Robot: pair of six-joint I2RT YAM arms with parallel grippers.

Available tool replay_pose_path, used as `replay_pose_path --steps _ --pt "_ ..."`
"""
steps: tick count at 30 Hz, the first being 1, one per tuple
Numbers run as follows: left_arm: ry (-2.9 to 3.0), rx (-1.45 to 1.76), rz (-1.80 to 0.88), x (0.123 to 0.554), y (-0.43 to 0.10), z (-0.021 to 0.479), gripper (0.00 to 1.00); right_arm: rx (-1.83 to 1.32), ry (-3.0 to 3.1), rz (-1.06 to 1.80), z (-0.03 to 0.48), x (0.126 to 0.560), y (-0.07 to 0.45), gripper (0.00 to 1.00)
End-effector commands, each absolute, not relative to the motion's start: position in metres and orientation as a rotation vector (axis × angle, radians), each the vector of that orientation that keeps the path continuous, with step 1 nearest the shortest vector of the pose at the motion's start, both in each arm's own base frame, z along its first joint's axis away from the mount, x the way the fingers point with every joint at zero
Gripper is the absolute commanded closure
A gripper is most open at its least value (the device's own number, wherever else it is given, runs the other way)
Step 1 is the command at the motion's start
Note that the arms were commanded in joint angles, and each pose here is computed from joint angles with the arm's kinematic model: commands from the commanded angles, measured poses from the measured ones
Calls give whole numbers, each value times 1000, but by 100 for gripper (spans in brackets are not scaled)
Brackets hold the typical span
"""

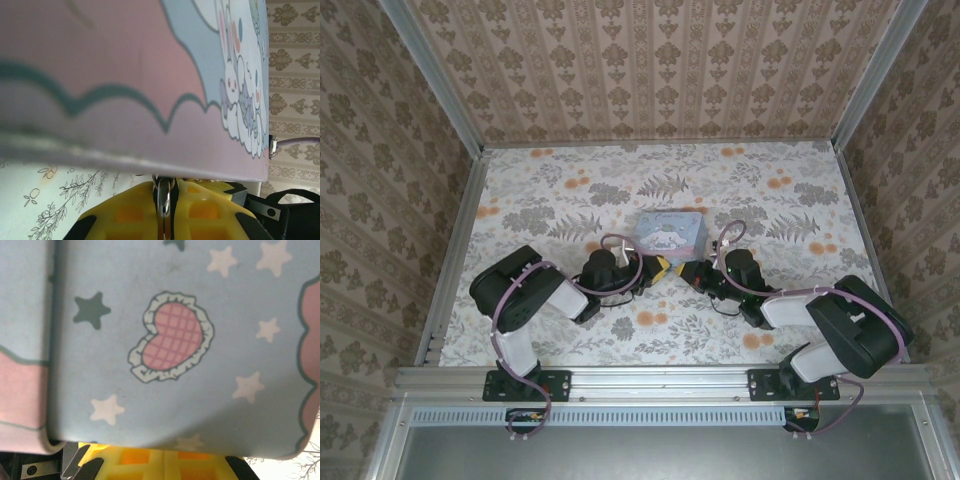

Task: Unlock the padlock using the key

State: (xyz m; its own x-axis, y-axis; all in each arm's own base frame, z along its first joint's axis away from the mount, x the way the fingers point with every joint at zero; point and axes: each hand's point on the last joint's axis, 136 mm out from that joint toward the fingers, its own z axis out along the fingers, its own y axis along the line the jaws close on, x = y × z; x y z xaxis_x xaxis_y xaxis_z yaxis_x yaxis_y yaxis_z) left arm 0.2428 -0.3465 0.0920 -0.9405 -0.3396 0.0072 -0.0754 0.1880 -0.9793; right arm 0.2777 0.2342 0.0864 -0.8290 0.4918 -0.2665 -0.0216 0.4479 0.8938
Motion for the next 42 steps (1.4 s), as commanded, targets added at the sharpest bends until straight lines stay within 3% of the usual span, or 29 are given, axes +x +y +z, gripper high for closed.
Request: replay_pose_path --steps 1,11,42 --pt "2167 -363 -1947 235 -351 123 100 389 2200 1389 85 274 233 100" --pt "2194 -402 -1916 237 -347 110 100 417 2283 1328 70 254 220 100" --pt "2203 -396 -1897 239 -348 104 100 371 2288 1355 86 273 237 100"
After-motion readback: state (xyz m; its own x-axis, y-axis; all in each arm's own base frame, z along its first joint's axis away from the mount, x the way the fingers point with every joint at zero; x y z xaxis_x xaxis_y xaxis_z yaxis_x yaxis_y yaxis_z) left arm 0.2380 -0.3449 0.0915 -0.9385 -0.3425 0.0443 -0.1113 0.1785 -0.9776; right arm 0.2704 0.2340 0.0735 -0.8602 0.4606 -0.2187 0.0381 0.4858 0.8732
